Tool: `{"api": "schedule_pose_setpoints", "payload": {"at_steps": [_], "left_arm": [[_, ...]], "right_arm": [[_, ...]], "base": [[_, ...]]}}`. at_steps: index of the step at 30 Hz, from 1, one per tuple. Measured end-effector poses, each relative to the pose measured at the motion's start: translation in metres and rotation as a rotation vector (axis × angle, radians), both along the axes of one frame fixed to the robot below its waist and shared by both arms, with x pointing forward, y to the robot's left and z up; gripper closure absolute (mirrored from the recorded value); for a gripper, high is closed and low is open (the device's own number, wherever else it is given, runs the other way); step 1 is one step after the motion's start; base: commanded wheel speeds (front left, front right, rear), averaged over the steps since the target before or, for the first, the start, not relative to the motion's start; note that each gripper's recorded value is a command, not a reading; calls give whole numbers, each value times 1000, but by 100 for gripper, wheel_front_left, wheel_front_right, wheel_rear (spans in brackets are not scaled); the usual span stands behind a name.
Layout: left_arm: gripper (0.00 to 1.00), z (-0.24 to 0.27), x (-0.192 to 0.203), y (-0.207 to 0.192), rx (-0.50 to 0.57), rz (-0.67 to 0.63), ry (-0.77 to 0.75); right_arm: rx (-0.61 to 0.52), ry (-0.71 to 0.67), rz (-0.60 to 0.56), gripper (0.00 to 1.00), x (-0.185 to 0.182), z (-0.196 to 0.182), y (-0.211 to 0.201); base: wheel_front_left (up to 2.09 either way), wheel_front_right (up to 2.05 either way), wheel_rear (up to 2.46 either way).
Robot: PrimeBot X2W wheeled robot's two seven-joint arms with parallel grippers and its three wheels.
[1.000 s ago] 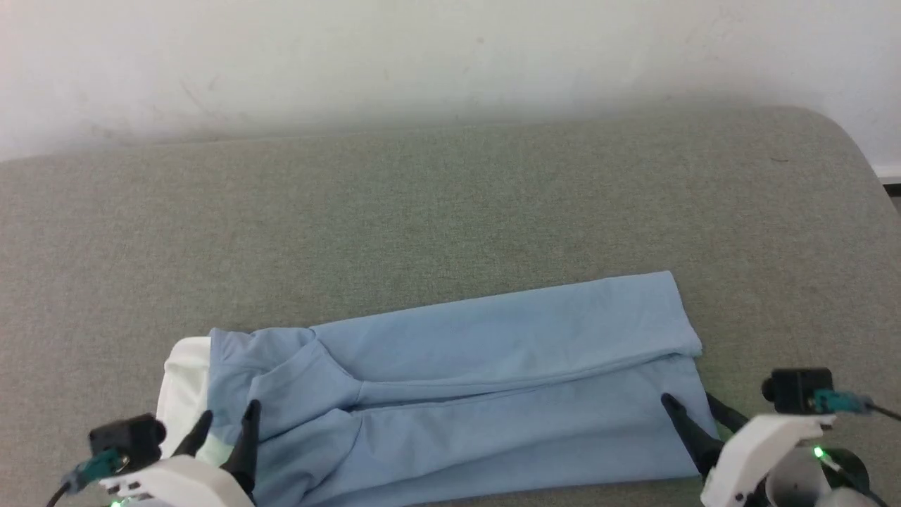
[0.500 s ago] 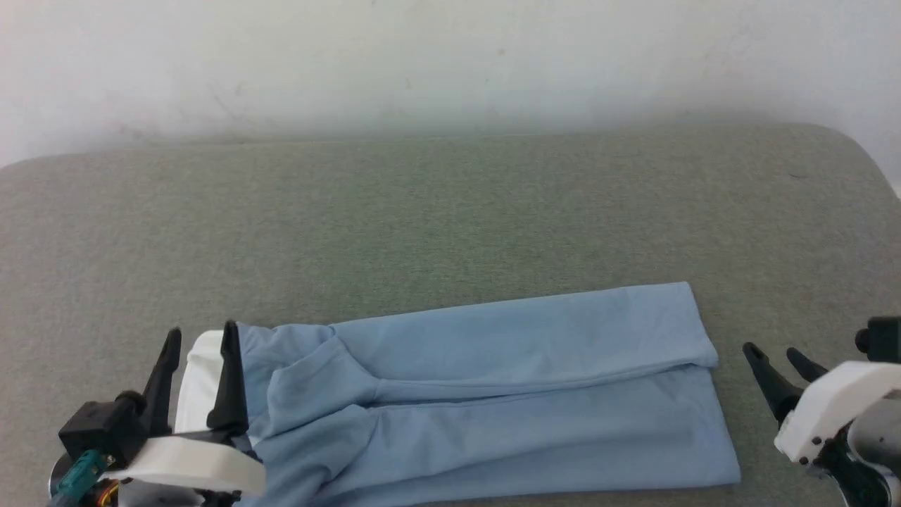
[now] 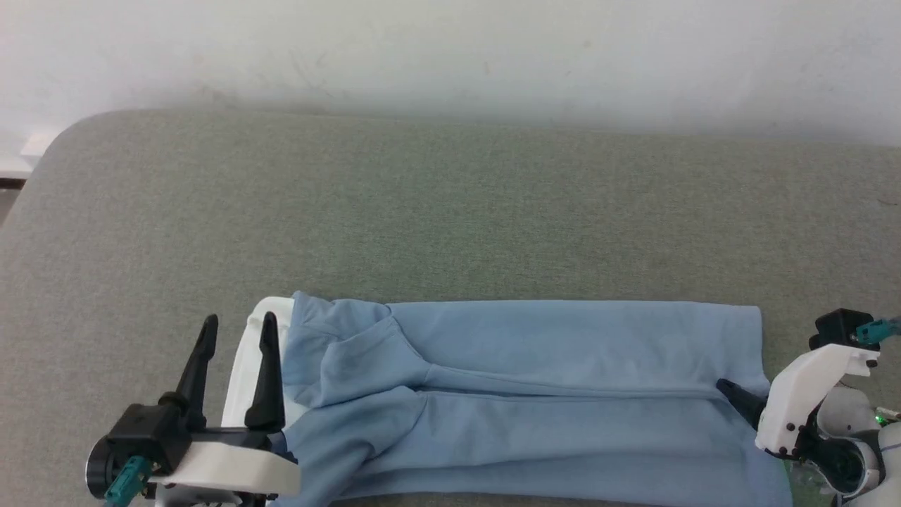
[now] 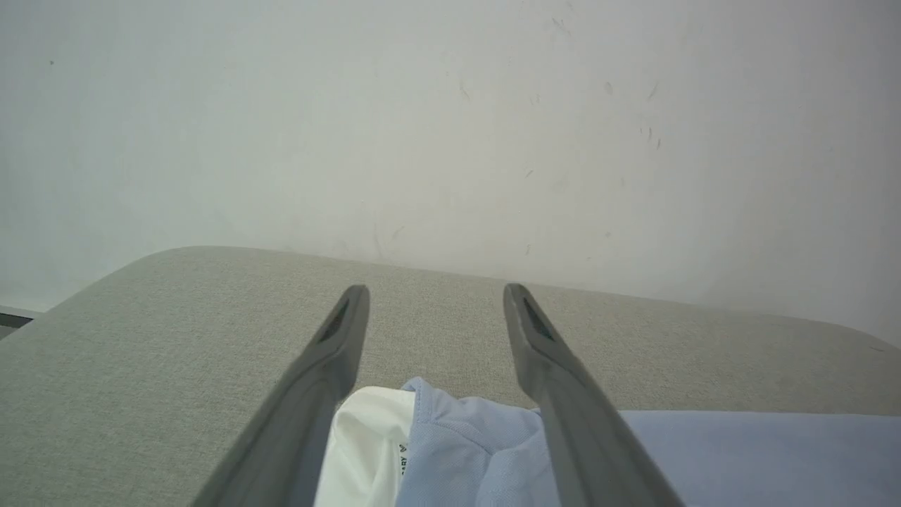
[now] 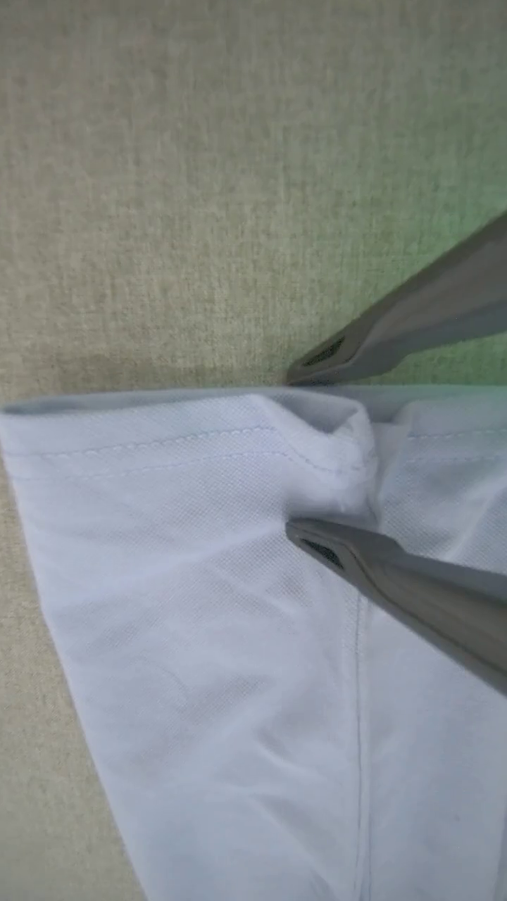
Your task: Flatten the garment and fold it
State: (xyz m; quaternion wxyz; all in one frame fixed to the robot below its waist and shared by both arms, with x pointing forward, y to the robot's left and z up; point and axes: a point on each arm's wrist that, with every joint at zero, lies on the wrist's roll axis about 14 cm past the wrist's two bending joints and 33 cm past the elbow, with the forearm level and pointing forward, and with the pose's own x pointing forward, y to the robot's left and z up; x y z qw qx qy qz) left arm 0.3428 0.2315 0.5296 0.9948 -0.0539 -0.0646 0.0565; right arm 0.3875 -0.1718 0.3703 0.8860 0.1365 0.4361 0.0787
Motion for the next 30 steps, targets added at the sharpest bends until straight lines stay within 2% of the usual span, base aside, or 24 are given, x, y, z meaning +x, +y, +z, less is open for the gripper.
{"api": "schedule_pose_setpoints", "payload": {"at_steps": [2,3,5,6,12,17,22,30], "left_arm": [[0,-3,-2,2,-2,9,7],[0,-4,-3,3,-1,10,9],[0,-4,-3,4,7,11,8],[0,-4,-3,4,12,10,7],[0,-5,0,1,20,-4,4],[0,-5,2,-4,27,-24,2],[0,-6,2,-9,33,-40,4],[0,-9,1,-10,23,-42,7]], "right_arm": [[6,50,20,0,-2,-6,4],[11,72,27,44,-2,-8,5],[22,109,38,74,-4,-10,7],[23,118,43,100,-5,-10,8],[67,115,72,100,-14,-5,24],[53,-11,43,100,-12,13,15],[-6,-97,-57,100,-13,30,-30],[-116,-113,-289,100,-38,38,-117]], "base": [[0,0,0],[0,0,0],[0,0,0],[0,0,0],[0,0,0],[0,0,0],[0,0,0],[0,0,0]]}}
